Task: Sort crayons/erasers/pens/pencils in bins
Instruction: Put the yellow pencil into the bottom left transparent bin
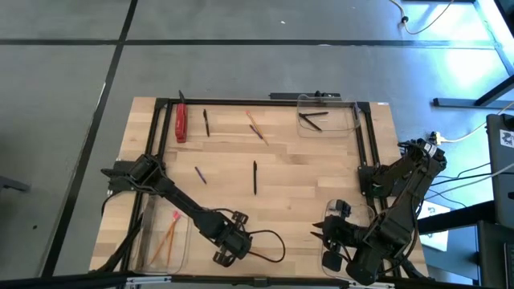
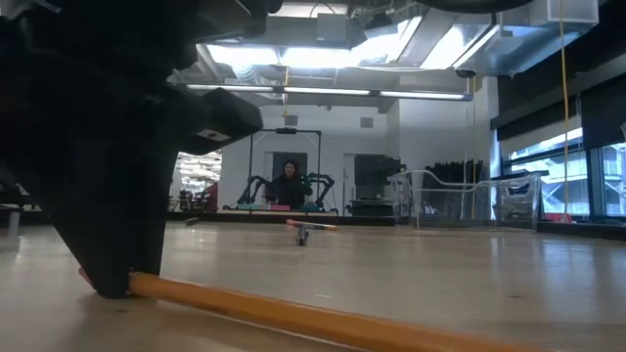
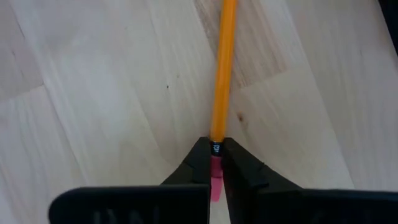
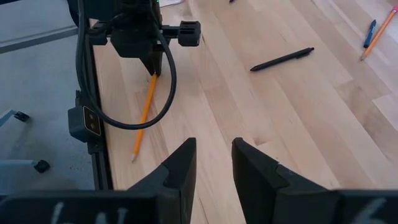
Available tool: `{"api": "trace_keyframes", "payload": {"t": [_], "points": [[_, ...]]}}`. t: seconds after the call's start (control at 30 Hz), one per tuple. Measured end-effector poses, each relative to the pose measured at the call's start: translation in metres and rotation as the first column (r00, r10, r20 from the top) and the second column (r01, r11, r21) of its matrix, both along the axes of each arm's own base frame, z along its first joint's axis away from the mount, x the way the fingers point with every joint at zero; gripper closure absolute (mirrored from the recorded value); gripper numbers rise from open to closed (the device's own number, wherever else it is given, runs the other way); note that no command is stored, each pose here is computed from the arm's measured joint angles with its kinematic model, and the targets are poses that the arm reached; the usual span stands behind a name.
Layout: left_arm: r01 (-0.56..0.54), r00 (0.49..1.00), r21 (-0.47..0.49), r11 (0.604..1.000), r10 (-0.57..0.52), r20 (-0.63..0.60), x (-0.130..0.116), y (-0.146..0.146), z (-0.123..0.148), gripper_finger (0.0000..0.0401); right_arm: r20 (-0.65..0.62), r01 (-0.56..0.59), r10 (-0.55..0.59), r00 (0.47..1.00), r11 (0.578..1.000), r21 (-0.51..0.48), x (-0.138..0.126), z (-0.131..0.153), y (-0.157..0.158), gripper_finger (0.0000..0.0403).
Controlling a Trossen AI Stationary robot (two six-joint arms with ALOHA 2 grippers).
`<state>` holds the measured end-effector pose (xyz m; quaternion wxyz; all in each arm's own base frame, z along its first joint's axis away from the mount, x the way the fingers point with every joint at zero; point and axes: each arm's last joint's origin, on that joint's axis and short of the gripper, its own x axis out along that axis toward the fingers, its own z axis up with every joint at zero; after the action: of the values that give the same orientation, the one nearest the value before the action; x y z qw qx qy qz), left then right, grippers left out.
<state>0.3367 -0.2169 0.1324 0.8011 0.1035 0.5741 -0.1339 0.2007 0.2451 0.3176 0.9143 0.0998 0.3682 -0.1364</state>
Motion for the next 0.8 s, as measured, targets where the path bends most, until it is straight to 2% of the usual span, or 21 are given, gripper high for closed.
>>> {"api": "trace_keyframes", "payload": {"t": [0.3, 0.53, 0.67, 0.73, 0.8], "points": [[-0.126, 0.992, -0.074, 0.989, 0.125, -0.028, -0.006, 0.003, 0.016, 0.0397, -0.001, 0.000, 0.000, 1.000, 1.000, 0.000, 0.000, 0.000, 0.000, 0.0302], [-0.271, 0.961, -0.173, 0.947, 0.275, -0.001, -0.011, 0.006, 0.050, 0.0398, -0.001, -0.001, 0.001, 1.000, 1.000, 0.000, 0.000, 0.000, 0.000, 0.0302], [-0.352, 0.932, -0.236, 0.905, 0.363, 0.001, -0.018, 0.010, 0.073, 0.0398, -0.002, -0.001, 0.001, 1.000, 1.000, -0.002, 0.000, 0.000, 0.000, 0.0302], [-0.415, 0.906, -0.249, 0.875, 0.422, -0.028, -0.025, 0.013, 0.084, 0.0398, -0.002, -0.001, 0.001, 1.000, 1.000, -0.002, 0.000, 0.000, 0.000, 0.0302], [-0.492, 0.865, -0.271, 0.827, 0.499, -0.048, -0.032, 0.017, 0.097, 0.0398, -0.002, -0.002, 0.002, 1.000, 1.000, -0.002, 0.000, 0.000, 0.000, 0.0302]]}}
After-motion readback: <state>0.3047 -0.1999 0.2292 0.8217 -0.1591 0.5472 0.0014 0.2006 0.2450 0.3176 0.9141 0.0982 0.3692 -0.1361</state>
